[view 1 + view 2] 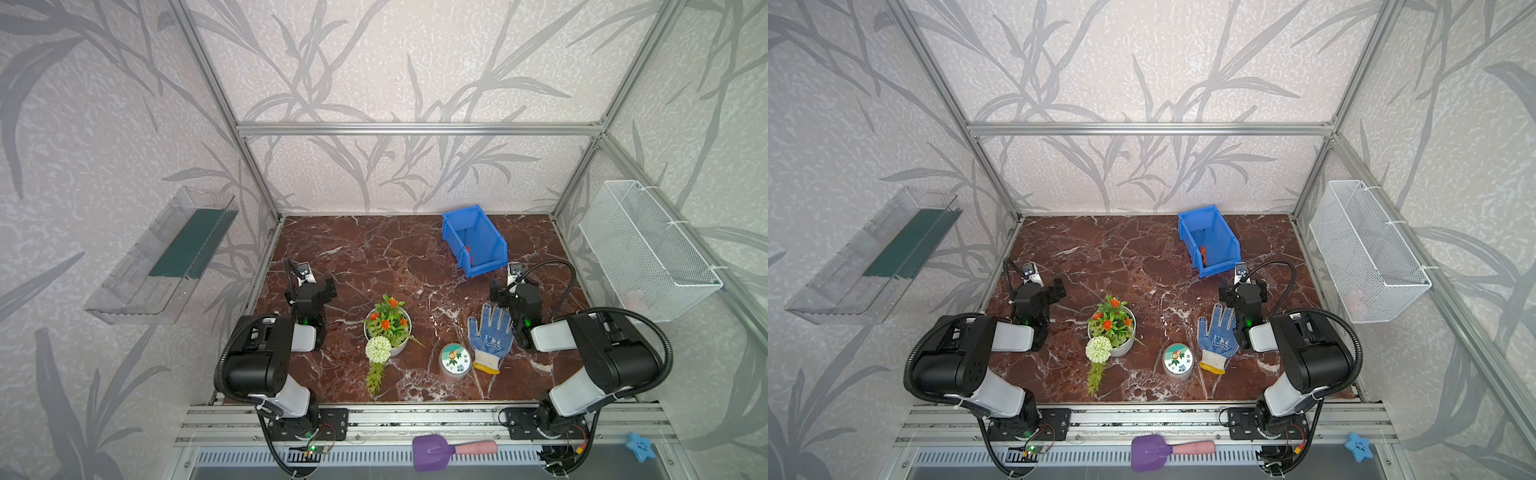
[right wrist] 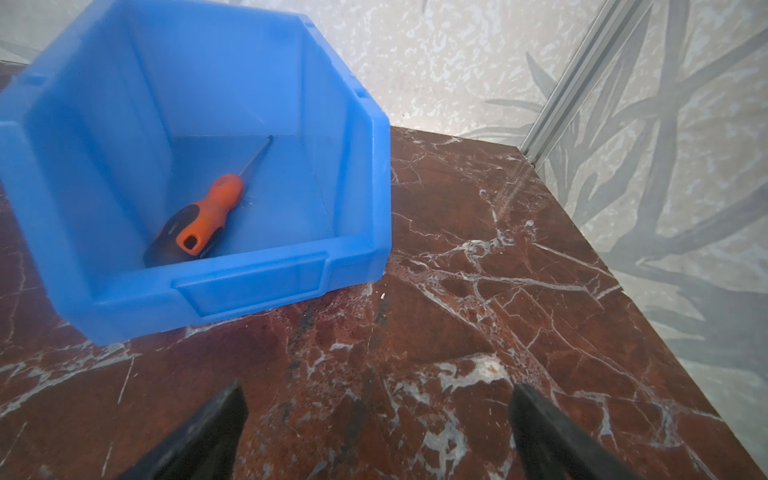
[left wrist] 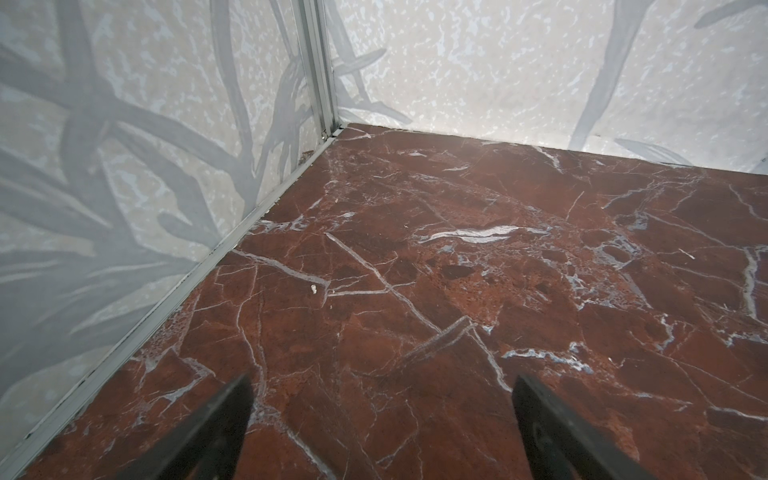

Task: Put the screwdriver in the bin

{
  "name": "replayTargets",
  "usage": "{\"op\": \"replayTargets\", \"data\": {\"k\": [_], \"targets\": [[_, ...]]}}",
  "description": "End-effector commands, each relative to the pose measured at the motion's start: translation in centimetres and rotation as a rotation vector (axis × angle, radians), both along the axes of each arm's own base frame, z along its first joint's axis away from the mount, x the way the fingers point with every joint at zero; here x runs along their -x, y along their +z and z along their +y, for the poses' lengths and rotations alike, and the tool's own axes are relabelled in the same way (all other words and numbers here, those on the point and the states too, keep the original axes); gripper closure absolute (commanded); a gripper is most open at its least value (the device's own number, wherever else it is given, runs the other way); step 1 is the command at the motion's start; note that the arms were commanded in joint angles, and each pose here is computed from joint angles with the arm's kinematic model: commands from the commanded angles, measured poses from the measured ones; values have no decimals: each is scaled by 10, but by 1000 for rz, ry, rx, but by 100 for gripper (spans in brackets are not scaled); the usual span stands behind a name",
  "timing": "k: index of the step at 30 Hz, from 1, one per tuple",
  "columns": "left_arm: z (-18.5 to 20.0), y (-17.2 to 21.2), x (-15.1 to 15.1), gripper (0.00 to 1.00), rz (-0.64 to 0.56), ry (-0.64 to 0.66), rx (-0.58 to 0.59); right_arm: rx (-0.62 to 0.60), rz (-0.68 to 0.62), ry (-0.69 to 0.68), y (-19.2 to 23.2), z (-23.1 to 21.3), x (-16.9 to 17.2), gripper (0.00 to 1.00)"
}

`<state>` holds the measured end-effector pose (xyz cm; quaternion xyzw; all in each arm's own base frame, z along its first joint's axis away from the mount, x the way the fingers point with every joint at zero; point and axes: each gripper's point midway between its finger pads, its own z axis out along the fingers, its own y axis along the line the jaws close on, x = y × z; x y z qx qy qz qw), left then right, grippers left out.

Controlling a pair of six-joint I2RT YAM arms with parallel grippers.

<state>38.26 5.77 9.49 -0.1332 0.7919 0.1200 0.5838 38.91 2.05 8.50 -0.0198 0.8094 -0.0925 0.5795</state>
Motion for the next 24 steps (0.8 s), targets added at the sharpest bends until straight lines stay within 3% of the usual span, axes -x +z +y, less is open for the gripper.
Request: {"op": "replayTargets", "data": {"k": [1, 24], "targets": [[0, 5, -5, 1, -7, -1, -22, 0, -46, 5, 12, 1, -4, 1], [0, 5, -5, 1, -8, -2, -22, -26, -28, 23, 10, 0, -6, 1]]}}
